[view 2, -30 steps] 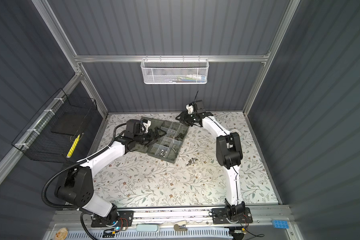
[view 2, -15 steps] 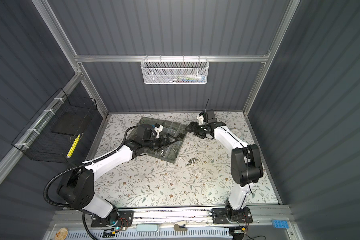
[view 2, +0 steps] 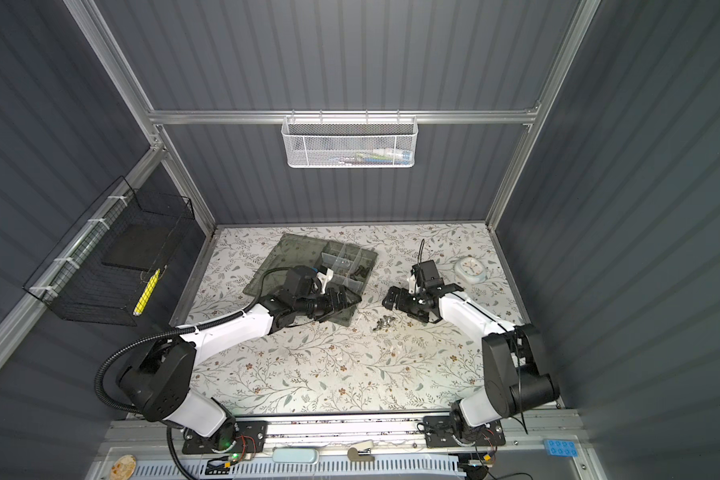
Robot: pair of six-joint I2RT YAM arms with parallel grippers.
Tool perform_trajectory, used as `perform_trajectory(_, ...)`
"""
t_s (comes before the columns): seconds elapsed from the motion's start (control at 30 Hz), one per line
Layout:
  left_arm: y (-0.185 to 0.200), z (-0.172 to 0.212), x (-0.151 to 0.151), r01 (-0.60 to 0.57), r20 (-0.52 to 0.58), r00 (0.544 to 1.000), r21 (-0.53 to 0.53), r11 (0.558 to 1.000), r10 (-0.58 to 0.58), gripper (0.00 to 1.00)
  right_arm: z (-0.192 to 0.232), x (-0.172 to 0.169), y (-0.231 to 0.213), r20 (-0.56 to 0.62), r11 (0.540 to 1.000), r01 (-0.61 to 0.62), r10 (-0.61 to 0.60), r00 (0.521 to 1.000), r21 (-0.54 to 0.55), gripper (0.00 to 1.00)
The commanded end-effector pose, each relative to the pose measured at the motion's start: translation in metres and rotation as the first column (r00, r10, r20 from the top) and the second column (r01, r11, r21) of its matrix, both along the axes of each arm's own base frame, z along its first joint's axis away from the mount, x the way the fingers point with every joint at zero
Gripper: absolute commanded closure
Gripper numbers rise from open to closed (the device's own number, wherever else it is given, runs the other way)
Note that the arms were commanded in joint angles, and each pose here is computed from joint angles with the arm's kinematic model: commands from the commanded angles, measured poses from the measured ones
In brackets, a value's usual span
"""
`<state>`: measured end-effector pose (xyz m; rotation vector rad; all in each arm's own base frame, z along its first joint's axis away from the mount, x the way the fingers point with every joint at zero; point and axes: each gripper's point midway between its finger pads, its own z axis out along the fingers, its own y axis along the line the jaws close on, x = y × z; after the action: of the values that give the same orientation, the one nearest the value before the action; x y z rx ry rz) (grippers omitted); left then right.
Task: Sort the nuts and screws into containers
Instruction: 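Withdraw the open right gripper from the box back over the pile, then lower the right gripper onto another silver nut in the pile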
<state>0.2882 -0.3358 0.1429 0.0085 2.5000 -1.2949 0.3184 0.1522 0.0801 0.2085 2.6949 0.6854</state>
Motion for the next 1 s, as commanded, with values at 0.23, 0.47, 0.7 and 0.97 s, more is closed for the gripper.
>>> perform_trajectory(0.23,-0.024,-0.004,-0.018,0.004,0.005,1.000,-0.056,0.998,-0.004,0.00,-0.025,-0.029,-0.005,0.008,0.992,-0.047,0.048,0.999,-0.114,0.16)
perform_trajectory(0.47,-0.025,-0.011,-0.024,-0.010,-0.009,1.000,-0.062,0.998,0.010,0.00,-0.044,-0.031,0.004,-0.040,0.990,-0.080,0.076,0.996,-0.116,0.38)
perform_trajectory(0.7,-0.021,-0.013,-0.028,-0.011,-0.014,1.000,-0.054,0.998,0.010,0.00,-0.050,-0.025,0.015,-0.050,0.987,-0.108,0.103,0.993,-0.116,0.49)
perform_trajectory(0.97,-0.018,-0.015,-0.024,-0.041,-0.005,0.999,-0.041,0.998,0.041,0.00,-0.053,-0.019,0.027,-0.059,0.984,-0.141,0.135,0.989,-0.113,0.56)
